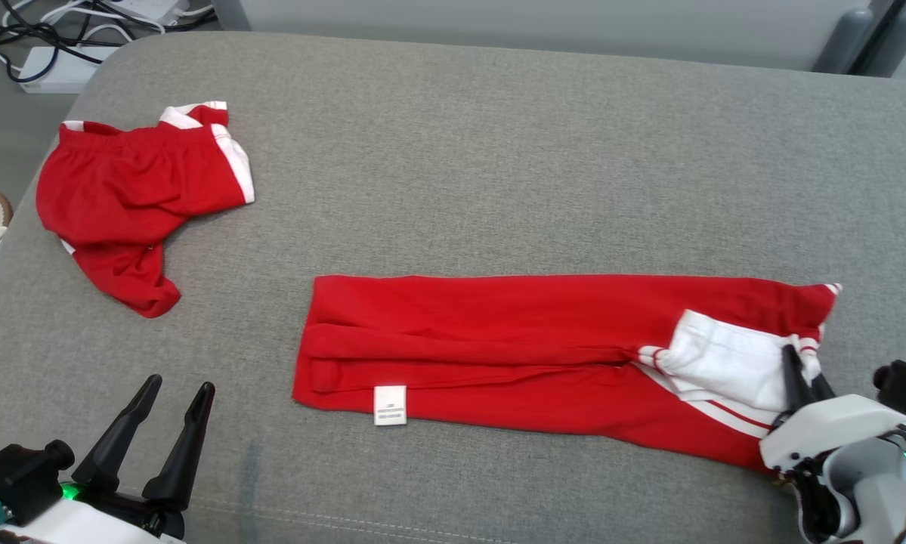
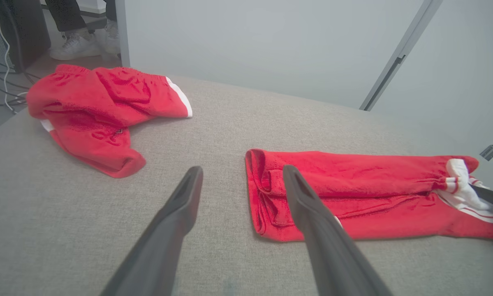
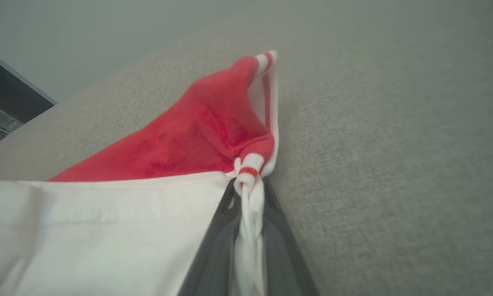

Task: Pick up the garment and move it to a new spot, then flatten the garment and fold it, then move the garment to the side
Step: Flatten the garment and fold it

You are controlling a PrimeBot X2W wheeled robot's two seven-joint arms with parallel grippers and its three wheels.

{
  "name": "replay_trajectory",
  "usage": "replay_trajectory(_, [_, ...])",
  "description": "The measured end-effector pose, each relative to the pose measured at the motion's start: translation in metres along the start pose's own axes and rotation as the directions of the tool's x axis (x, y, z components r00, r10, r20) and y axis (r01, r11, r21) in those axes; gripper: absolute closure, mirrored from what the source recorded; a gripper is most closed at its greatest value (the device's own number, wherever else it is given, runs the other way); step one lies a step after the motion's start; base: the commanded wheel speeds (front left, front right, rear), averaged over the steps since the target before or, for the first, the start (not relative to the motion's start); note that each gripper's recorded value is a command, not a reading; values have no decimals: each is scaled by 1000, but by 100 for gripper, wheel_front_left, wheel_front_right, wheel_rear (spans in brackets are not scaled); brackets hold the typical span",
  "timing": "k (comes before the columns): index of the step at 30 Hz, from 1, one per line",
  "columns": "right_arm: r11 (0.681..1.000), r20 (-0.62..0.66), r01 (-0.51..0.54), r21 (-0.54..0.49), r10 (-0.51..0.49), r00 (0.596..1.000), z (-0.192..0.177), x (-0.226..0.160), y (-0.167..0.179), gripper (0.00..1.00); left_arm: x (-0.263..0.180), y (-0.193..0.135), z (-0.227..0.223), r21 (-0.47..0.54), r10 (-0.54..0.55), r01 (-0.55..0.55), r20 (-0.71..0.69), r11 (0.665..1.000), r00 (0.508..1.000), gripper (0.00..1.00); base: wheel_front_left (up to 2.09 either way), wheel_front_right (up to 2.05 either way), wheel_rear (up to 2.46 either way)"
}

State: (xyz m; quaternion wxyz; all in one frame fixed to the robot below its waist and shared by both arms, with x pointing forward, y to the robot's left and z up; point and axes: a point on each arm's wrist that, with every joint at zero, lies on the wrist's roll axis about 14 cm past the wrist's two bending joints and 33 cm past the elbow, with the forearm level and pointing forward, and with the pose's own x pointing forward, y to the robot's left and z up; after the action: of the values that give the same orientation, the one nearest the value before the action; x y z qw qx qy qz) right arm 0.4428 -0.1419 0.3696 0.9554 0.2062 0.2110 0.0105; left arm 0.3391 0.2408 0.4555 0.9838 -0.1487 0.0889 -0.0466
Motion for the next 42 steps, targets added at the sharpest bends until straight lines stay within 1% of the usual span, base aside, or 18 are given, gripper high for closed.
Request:
replay_trajectory(4, [997, 18, 72, 1, -72, 997, 8, -10, -27, 100, 5, -6, -1, -5, -21, 21, -3, 1000, 1000, 0, 0, 0, 0])
replay_trajectory(8, [988, 27, 151, -14, -151, 988, 17, -25, -58, 100, 9, -12, -1, -9, -44, 44, -5, 999, 999, 0, 0, 0, 0])
replay_trajectory(11, [990, 33, 141, -28, -140, 990, 26, -31, -57, 100, 12, -16, -3, -10, -59, 59, -9, 998, 998, 0, 0, 0, 0])
replay_trajectory(16, [1000, 72, 19, -12, -18, 997, 48, -38, -20, 100, 17, -27, -7, -15, -95, 95, -22, 995, 995, 0, 0, 0, 0])
replay_trajectory(19, [999, 71, -49, -7, 50, 996, 52, -48, 0, 100, 18, -34, -9, -18, -115, 115, -24, 993, 993, 0, 0, 0, 0])
replay_trajectory(22, [994, 60, -113, -15, 113, 992, 54, -58, 20, 100, 19, -39, -10, -21, -131, 130, -27, 991, 991, 0, 0, 0, 0])
replay_trajectory(26, [978, 61, -208, -29, 210, 976, 60, -68, 52, 100, 20, -44, -11, -26, -141, 140, -25, 990, 990, 0, 0, 0, 0])
replay_trajectory(29, [960, 56, -277, -40, 279, 959, 60, -71, 75, 100, 20, -46, -13, -34, -144, 143, -26, 989, 989, 0, 0, 0, 0])
replay_trajectory(32, [935, 9, -352, -27, 353, 936, 47, -73, 101, 100, 18, -49, -16, -41, -147, 146, -34, 988, 988, 0, 0, 0, 0])
replay_trajectory(36, [895, -51, -445, -12, 444, 895, 29, -66, 134, 100, 14, -48, -22, -46, -141, 139, -52, 989, 989, 0, 0, 0, 0])
replay_trajectory(40, [855, -66, -519, -12, 517, 853, 20, -54, 164, 100, 8, -42, -26, -51, -118, 115, -66, 992, 991, 0, 0, 0, 0])
replay_trajectory(42, [830, -72, -558, -6, 557, 828, 15, -48, 181, 100, 5, -39, -28, -52, -107, 103, -72, 993, 992, 0, 0, 0, 0])
